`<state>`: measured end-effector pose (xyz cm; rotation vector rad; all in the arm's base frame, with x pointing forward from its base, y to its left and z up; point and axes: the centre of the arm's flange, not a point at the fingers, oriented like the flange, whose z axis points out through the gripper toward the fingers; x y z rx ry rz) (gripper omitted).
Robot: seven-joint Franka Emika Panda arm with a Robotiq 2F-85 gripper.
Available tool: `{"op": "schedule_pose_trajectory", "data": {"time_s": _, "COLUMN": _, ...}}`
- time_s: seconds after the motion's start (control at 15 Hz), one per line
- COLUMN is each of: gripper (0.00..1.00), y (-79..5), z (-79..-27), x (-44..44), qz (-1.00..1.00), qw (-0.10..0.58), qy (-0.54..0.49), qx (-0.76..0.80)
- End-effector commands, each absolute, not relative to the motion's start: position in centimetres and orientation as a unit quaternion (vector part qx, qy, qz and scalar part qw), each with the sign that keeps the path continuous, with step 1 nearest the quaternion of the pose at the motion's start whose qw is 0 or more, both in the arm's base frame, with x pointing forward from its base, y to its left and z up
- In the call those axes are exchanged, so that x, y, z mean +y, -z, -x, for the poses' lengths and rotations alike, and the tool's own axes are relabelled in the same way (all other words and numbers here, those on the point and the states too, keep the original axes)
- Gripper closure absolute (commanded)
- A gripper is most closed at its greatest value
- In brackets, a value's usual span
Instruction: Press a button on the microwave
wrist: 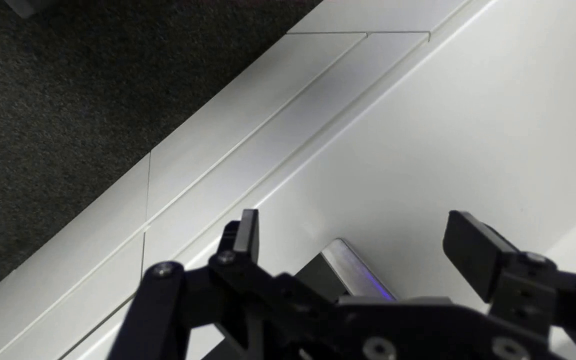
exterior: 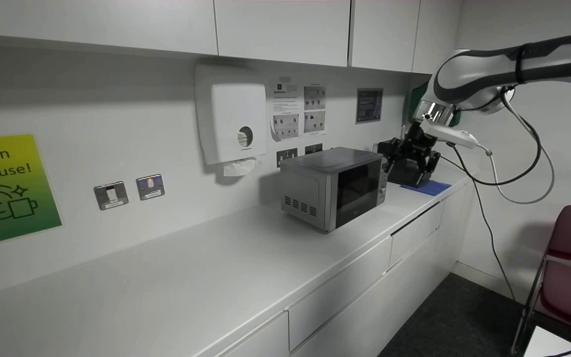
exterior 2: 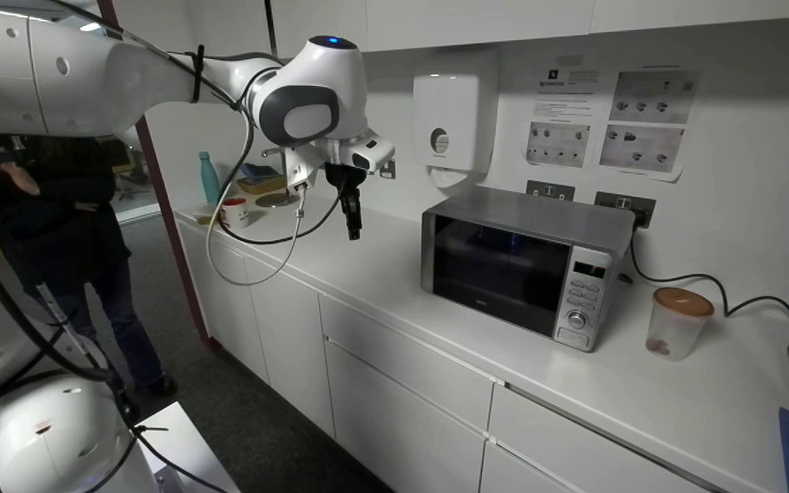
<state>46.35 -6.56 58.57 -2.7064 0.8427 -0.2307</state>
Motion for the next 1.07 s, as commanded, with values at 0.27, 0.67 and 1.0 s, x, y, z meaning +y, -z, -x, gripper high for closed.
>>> {"op": "schedule_pose_trajectory", "data": {"time_s": 0.27, "gripper": 0.00, "y": -58.4, "z": -46.6, "x": -6.6, "qz": 0.939, "qw": 0.149, "qy": 0.078, "qx": 0.299}}
{"op": "schedule_pose_trajectory", "data": {"time_s": 0.67, "gripper": 0.00, "y": -58.3, "z": -46.8, "x": -6.9, "qz": 0.938, "qw": 0.152, "qy": 0.088, "qx": 0.300}}
{"op": "schedule_pose_trajectory", "data": {"time_s": 1.0, "gripper": 0.00, "y": -58.2, "z": -47.5, "x": -11.1, "qz": 0.904, "qw": 0.215, "qy": 0.161, "qx": 0.332}}
